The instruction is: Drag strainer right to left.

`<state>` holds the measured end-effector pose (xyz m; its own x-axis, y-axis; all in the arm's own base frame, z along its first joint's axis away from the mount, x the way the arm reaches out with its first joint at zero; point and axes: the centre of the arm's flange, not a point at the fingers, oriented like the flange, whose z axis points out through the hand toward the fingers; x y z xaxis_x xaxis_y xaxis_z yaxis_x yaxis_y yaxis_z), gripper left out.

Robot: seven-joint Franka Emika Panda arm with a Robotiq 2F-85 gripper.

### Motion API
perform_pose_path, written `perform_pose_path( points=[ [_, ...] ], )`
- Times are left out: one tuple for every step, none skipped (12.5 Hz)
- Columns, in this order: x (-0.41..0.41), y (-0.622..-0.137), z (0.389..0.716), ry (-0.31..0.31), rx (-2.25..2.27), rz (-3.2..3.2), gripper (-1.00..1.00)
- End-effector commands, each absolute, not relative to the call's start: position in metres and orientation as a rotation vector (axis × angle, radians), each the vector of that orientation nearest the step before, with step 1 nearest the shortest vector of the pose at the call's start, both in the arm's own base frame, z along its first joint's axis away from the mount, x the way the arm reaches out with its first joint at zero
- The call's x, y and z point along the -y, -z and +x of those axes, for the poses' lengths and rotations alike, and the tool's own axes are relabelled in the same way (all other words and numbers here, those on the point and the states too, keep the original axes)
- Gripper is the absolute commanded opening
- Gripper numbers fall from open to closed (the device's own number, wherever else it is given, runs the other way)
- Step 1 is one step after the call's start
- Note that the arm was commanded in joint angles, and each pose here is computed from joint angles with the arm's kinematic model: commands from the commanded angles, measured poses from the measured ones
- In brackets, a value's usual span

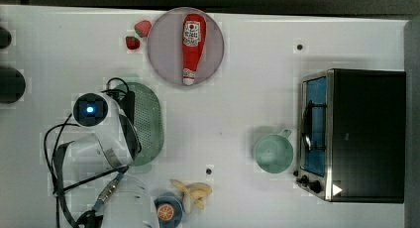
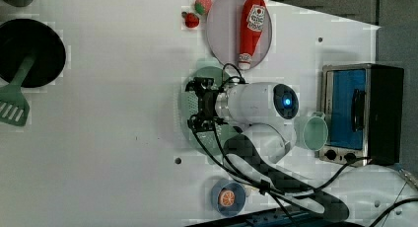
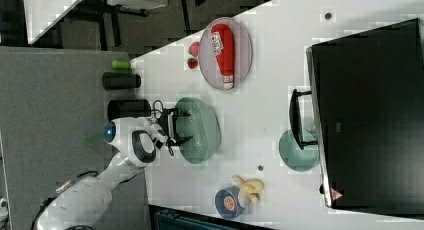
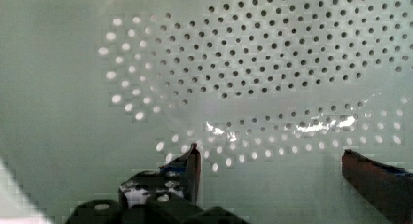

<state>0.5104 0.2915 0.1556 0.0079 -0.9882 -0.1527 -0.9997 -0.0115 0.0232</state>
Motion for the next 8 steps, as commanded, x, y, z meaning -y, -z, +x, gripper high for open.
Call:
perform_pose_path(
  points=[
    [-0.340,-0.155,0.500,-0.225,-2.184,-2.105,1.00],
    [-0.347,-0.155,0.500,-0.227,-2.183,-2.103,1.00],
    [-0.354,-0.155,0.499,-0.230,-2.181,-2.101,1.00],
    [-0.362,-0.155,0.498,-0.232,-2.180,-2.095,1.00],
    [-0.369,-0.156,0.496,-0.236,-2.189,-2.082,1.00],
    [-0.377,-0.156,0.496,-0.239,-2.208,-2.055,1.00],
    [-0.384,-0.157,0.495,-0.242,-2.223,-2.033,1.00],
    [-0.390,-0.158,0.495,-0.245,-2.223,-2.025,1.00]
  ],
)
